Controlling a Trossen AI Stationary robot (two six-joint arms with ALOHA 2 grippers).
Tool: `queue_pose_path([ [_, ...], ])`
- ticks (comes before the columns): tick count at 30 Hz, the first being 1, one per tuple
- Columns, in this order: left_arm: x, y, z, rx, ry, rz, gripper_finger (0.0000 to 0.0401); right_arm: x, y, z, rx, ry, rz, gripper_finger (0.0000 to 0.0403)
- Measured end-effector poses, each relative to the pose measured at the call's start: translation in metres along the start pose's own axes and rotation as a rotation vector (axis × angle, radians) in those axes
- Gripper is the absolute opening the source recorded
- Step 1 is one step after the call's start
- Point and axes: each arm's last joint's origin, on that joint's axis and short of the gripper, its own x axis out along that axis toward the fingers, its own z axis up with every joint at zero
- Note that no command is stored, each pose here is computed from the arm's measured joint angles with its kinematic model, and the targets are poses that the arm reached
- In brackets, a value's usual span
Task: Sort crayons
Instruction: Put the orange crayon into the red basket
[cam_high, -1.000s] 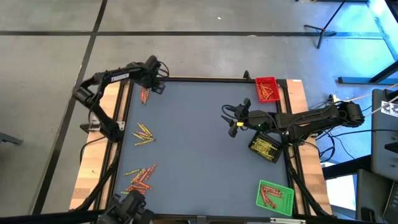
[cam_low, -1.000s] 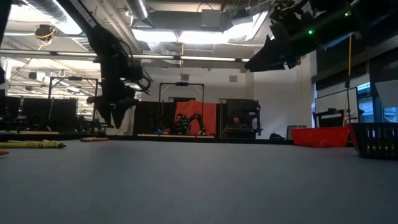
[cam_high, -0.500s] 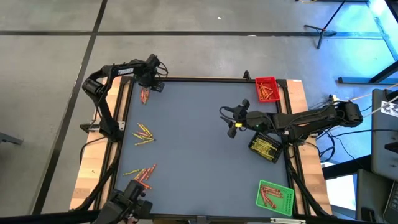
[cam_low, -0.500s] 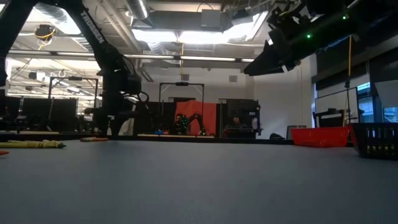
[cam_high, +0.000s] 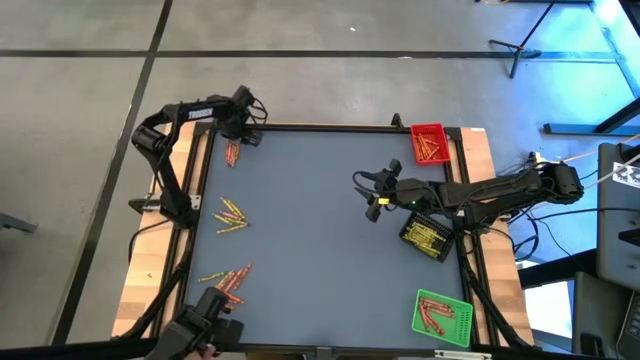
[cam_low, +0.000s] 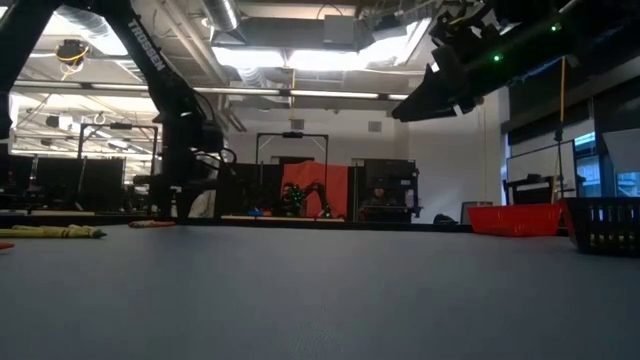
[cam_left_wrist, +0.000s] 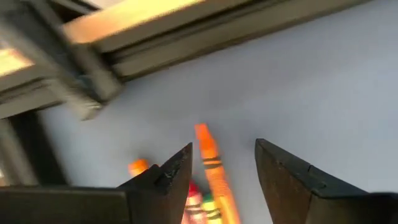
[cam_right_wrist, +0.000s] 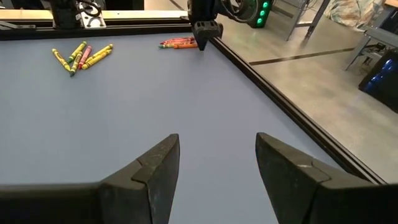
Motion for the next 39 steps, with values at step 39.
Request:
queue_pose_path([
  [39,-0.022,-0.029,-0.005,0.192,-0.095,-0.074,0.001,0.0,0.0,0.0,0.027,-0.004,-0.008,0.0209],
])
